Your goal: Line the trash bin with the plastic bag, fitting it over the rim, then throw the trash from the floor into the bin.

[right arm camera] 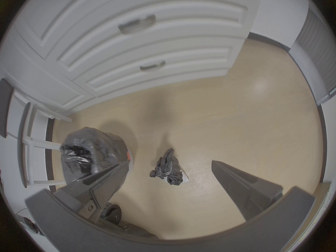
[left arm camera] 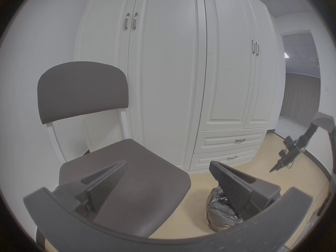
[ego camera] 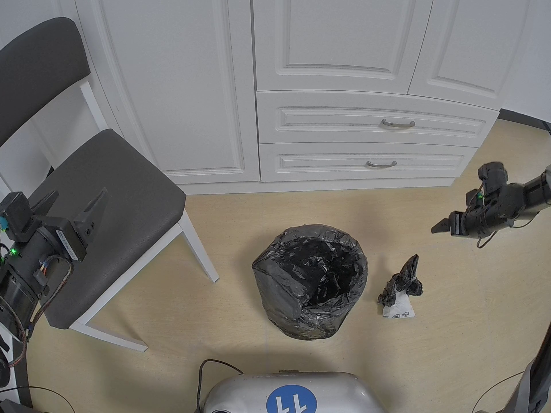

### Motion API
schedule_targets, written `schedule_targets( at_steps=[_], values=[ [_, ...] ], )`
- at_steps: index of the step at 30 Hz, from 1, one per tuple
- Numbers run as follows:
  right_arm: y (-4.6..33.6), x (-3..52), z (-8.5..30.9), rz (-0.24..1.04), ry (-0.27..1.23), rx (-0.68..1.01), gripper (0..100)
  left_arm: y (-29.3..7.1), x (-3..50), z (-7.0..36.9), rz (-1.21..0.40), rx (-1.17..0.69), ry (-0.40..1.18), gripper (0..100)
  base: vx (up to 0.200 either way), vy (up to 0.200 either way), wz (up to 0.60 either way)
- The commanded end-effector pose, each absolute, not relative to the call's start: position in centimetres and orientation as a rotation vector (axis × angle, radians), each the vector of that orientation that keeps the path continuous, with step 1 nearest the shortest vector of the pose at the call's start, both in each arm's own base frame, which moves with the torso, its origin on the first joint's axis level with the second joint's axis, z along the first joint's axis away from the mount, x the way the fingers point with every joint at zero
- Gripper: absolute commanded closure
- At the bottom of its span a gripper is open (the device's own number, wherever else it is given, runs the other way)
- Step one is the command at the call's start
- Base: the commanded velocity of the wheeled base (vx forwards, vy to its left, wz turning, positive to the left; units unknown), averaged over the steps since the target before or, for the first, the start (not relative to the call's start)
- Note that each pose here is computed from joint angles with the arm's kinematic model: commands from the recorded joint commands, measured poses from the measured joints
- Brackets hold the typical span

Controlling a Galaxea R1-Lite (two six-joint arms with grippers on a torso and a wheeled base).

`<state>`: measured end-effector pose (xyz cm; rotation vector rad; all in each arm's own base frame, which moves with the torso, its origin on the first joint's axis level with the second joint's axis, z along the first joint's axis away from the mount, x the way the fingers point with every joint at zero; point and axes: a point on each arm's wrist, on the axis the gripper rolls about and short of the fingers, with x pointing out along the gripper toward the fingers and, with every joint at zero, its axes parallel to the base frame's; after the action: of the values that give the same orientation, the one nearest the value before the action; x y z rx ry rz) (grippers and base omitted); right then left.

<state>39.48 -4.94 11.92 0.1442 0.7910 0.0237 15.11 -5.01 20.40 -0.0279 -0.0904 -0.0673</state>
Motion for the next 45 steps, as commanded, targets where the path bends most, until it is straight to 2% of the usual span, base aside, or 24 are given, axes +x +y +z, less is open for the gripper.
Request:
schedule_targets(
  at_steps=[1, 2, 3, 5, 13, 16, 20, 28, 29, 37, 40, 45],
  values=[
    [-6.0, 43.8, 1.1, 0.017, 0.951, 0.184, 0, -4.8, 14.7, 20.7, -0.059, -0.026, -0.109, 0, 0.0, 0.0, 0.0],
    [-6.0, 43.8, 1.1, 0.017, 0.951, 0.184, 0, -4.8, 14.7, 20.7, -0.059, -0.026, -0.109, 0, 0.0, 0.0, 0.0],
    [-5.5, 44.5, -1.4, 0.04, 0.993, 0.19, 0, -4.8, 14.7, 20.6, -0.062, -0.025, -0.106, 0, 0.0, 0.0, 0.0],
    [-4.8, 45.1, -3.3, 0.056, 1.017, 0.186, 0, -4.8, 14.7, 20.6, -0.062, -0.024, -0.105, 0, 0.0, 0.0, 0.0],
    [-1.9, 47.7, -5.6, 0.091, 1.001, 0.199, 0, -4.8, 14.8, 21.0, -0.065, -0.029, -0.12, 0, 0.0, 0.0, 0.0],
    [-0.7, 49.2, -8.0, 0.049, 0.983, 0.21, 0, -4.8, 14.8, 20.9, -0.07, -0.029, -0.117, 0, 0.0, 0.0, 0.0],
    [-1.0, 50.2, -9.9, -0.074, 0.969, 0.136, 0, -4.9, 14.9, 20.9, -0.071, -0.03, -0.117, 0, 0.0, 0.0, 0.0],
    [-0.9, 50.4, -10.4, -0.082, 0.964, 0.146, 0, -4.9, 15.0, 20.8, -0.07, -0.031, -0.115, 0, 0.0, 0.0, 0.0],
    [-0.8, 50.3, -10.4, -0.078, 0.966, 0.147, 100, -4.9, 15.0, 20.8, -0.07, -0.031, -0.115, 0, 0.0, 0.0, 0.0],
    [-1.0, 50.1, -10.0, -0.091, 0.894, 0.155, 100, -4.9, 14.9, 20.7, -0.07, -0.03, -0.112, 0, 0.0, 0.0, 0.0],
    [-1.8, 48.7, -7.5, -0.082, 0.848, 0.167, 100, -4.9, 14.9, 20.7, -0.07, -0.029, -0.111, 0, 0.0, 0.0, 0.0],
    [-2.5, 44.8, 2.3, 0.092, 0.733, 0.237, 100, -4.9, 14.8, 20.7, -0.076, -0.027, -0.114, 0, 0.0, 0.0, 0.0]
  ],
)
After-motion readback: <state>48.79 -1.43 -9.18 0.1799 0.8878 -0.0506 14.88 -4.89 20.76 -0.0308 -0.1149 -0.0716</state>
